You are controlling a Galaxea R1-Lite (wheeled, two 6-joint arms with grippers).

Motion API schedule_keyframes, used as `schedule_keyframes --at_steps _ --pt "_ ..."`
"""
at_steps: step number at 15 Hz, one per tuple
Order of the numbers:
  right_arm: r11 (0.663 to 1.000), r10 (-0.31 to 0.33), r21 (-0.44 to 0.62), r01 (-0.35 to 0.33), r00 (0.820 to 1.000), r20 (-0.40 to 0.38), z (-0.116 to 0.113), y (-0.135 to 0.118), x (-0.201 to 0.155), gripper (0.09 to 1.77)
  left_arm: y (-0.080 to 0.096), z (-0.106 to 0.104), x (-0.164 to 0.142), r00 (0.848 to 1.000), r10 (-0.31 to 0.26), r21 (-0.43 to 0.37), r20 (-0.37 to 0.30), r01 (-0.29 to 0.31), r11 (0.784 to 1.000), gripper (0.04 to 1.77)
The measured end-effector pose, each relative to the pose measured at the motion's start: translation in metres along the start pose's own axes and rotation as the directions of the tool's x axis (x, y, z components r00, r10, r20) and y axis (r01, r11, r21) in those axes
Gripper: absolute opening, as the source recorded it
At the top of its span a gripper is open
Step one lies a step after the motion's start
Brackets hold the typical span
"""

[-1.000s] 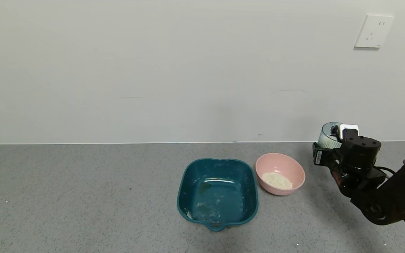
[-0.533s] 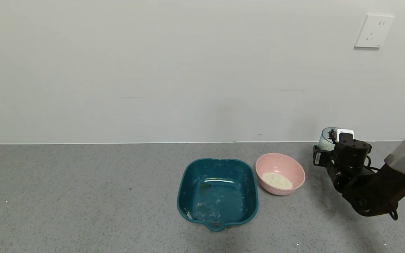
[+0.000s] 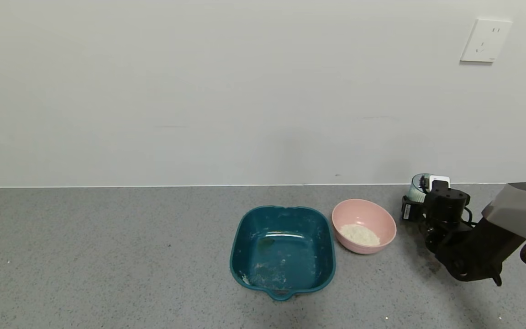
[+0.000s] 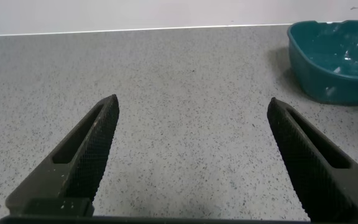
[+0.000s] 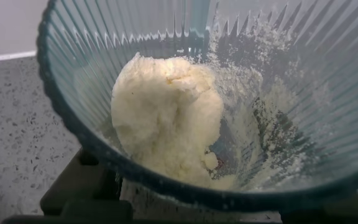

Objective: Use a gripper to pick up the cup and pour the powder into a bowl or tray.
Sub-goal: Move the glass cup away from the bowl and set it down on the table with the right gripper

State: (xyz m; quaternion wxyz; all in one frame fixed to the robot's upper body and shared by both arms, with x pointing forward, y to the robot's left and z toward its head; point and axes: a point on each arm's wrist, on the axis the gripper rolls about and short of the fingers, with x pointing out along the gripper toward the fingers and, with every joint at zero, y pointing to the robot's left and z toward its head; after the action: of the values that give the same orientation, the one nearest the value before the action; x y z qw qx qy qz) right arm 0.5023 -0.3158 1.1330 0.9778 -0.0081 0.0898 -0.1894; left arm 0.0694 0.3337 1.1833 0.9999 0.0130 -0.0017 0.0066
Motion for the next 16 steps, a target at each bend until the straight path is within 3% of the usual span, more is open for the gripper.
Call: schedule_keyframes --at_steps 8,16 --pt "1.000 -0.002 -0.013 0.002 1.000 -0.025 -0.010 -0.001 0.002 1.33 0.000 0.000 0.000 1.000 0.000 0.000 0.000 0.000 1.000 1.72" --pt "1.000 0.008 -0.019 -0.009 0.999 -0.034 -0.014 -0.003 -0.002 1.58 0.000 0.000 0.000 1.000 0.000 0.000 0.000 0.000 1.000 1.72"
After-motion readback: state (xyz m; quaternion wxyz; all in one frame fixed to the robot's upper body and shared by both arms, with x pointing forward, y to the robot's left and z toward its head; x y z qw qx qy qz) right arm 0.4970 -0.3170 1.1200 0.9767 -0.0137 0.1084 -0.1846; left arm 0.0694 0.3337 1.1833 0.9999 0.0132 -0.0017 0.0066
